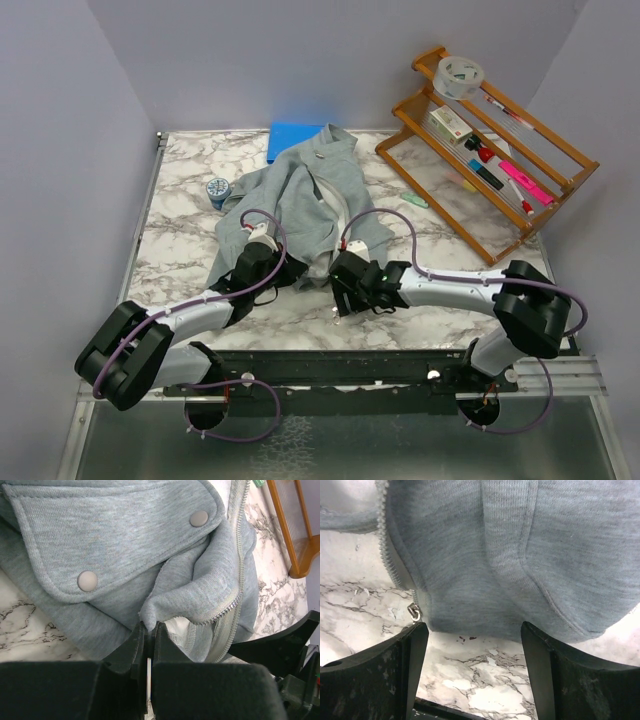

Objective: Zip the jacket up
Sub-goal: Insert the zipper into the jacket.

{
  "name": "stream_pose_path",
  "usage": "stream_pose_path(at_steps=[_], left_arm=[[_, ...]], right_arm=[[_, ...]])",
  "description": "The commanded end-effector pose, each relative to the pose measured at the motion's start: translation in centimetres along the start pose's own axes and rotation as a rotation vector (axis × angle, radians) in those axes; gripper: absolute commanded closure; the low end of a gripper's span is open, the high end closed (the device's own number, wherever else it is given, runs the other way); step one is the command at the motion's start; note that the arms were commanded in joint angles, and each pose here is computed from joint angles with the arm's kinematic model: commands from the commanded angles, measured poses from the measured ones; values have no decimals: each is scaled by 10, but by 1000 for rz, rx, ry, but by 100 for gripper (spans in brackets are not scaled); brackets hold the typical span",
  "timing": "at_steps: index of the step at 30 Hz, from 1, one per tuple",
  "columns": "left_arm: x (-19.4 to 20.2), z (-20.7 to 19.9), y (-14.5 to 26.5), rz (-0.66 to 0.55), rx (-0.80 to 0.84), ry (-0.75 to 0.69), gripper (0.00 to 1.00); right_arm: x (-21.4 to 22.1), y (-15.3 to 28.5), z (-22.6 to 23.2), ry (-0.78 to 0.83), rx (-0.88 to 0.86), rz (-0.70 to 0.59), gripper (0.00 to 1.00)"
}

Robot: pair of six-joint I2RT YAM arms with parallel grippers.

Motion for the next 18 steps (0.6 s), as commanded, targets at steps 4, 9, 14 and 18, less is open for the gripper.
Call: stream_pose_path(at_steps=[4,9,14,18], left_arm=[[-10,-4,2,-38,30,-3,100],[-10,-4,2,-39,30,-2,100],[-9,-4,1,-36,28,-2,100],[-9,-3,1,-36,26,-3,100]], right_arm=[[0,-10,5,30,25,12,21],[0,-12,9,30,10,19,21],[0,-12,9,30,10,18,19],[0,-13,9,29,9,19,16]])
Point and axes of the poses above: each gripper's point midway between its finger pads, its own y axis back along the fingers, its own z axis along the line the jaws close on, x = y × z, the point moved 9 cm from there along y, back along the fingers, and after that the axes turned 15 degrees about -y, right-handed, at the moved point
